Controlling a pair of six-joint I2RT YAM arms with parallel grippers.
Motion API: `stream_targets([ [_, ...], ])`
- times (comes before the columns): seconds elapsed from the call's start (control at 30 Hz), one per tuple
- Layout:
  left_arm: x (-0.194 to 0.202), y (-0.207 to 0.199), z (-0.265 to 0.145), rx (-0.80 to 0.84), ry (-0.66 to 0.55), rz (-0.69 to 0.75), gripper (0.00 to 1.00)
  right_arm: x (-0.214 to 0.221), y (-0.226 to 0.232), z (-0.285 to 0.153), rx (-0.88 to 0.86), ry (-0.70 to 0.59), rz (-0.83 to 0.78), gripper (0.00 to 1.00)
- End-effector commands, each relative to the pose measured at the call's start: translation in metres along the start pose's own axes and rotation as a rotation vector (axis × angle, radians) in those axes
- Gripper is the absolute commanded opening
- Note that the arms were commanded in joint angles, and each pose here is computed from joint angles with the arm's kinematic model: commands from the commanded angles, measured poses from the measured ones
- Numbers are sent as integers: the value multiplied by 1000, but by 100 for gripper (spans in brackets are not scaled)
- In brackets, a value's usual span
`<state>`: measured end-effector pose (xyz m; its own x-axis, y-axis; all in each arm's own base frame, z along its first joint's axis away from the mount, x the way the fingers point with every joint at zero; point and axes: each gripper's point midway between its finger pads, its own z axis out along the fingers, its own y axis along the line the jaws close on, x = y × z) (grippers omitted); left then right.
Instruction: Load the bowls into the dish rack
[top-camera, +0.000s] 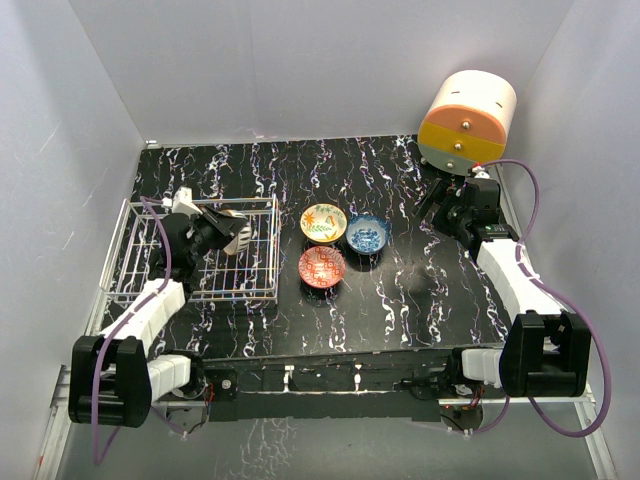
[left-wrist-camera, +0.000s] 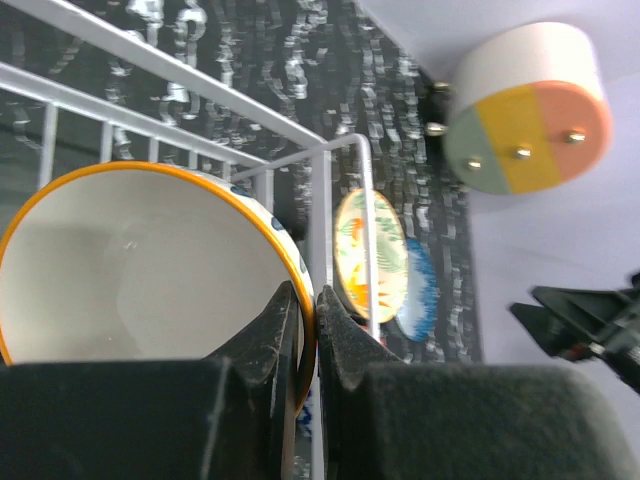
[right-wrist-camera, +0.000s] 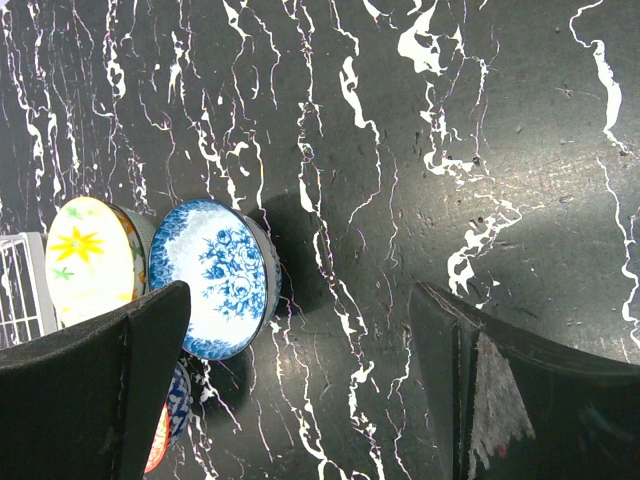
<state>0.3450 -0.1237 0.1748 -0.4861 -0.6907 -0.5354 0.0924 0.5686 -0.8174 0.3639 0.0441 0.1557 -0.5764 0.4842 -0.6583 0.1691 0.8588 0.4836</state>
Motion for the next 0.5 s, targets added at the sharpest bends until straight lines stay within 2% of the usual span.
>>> stream_targets([
  [0.0, -21, -63, -9, 328, -58, -22, 0, -30, 12, -12, -18, -95, -19, 93],
  [0.23, -21, -56, -12, 402, -54, -134, 0, -30, 12, -10, -16, -91, -17, 93],
  [0.47, -10, -26, -8, 387, -32, -259, 0, -30, 13, -9, -21, -89, -16, 93],
])
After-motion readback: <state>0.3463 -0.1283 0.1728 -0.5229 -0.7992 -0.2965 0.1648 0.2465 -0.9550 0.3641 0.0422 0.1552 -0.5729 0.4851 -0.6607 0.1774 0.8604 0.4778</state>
